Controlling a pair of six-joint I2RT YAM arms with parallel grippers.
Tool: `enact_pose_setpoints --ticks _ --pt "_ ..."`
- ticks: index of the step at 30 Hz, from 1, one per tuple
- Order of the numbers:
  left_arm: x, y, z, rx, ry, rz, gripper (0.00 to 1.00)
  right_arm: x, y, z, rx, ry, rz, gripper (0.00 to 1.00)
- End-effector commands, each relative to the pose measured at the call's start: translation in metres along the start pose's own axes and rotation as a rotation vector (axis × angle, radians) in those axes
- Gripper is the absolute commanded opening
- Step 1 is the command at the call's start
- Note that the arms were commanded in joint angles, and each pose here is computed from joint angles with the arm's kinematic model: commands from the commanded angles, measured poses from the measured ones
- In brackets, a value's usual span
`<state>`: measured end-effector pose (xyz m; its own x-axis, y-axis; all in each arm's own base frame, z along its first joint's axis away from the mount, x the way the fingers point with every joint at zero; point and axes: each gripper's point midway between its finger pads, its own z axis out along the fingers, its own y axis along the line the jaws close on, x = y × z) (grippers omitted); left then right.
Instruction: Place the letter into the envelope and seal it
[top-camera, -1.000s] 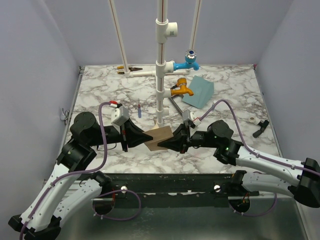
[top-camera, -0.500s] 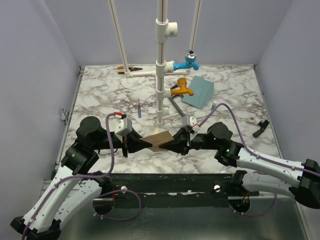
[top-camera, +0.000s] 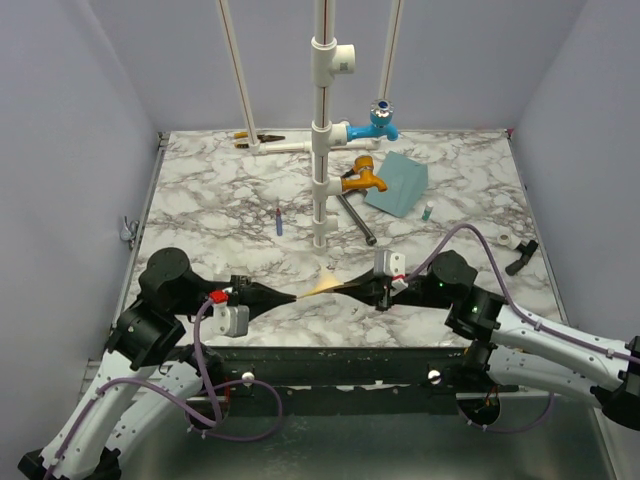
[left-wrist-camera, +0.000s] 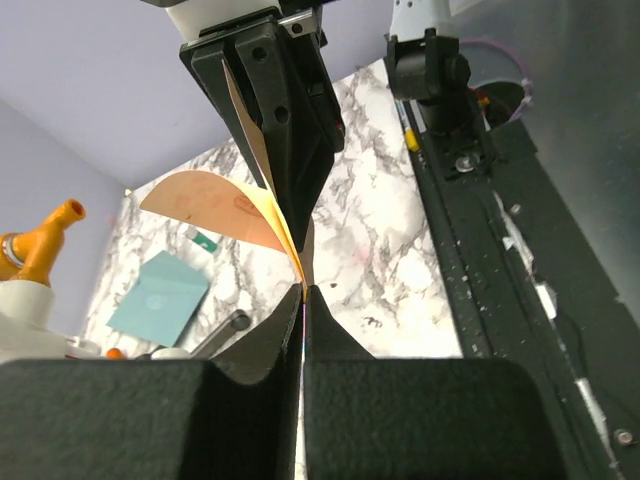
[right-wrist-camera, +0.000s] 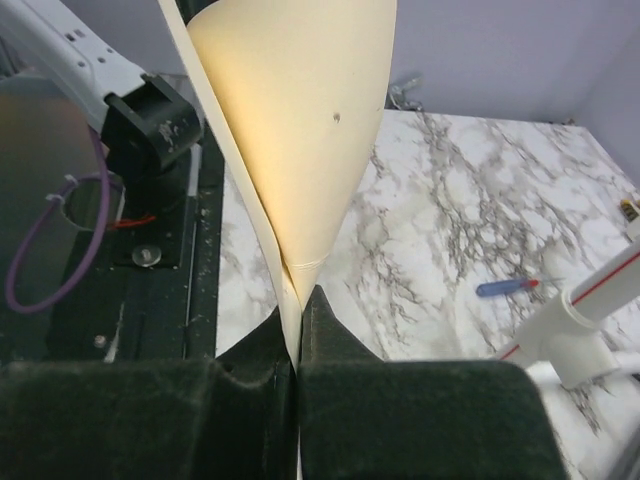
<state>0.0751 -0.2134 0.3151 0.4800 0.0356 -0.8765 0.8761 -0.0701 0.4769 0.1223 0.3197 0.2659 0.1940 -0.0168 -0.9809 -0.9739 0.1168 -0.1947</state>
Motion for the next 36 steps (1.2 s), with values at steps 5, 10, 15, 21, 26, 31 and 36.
enact_pose_setpoints --ticks 5,10,15,21,26,31,36 --pt "0.012 0.006 0.0 0.002 0.049 0.114 0.0 0.038 -0.024 -0.016 0.129 0.178 -0.114 0.01" --pt "0.025 0.011 0.0 -0.029 0.093 0.072 0.0 0.051 -0.029 -0.012 0.146 0.217 -0.103 0.01" --pt "0.05 0.024 -0.004 -0.115 0.19 0.005 0.0 0.086 -0.071 -0.022 0.373 0.394 -0.115 0.01" --pt "0.064 0.033 -0.011 -0.192 0.257 -0.025 0.0 0.16 -0.093 -0.048 0.528 0.848 -0.227 0.01" --pt "0.071 0.033 -0.016 -0.235 0.284 -0.04 0.0 0.201 -0.06 -0.044 0.431 0.999 -0.337 0.01" --pt "0.073 0.034 -0.018 -0.242 0.294 -0.035 0.0 0.225 -0.03 -0.029 0.348 1.05 -0.338 0.04" --pt "0.079 0.033 -0.019 -0.241 0.313 -0.017 0.0 0.25 -0.001 -0.024 0.298 1.107 -0.3 0.3"
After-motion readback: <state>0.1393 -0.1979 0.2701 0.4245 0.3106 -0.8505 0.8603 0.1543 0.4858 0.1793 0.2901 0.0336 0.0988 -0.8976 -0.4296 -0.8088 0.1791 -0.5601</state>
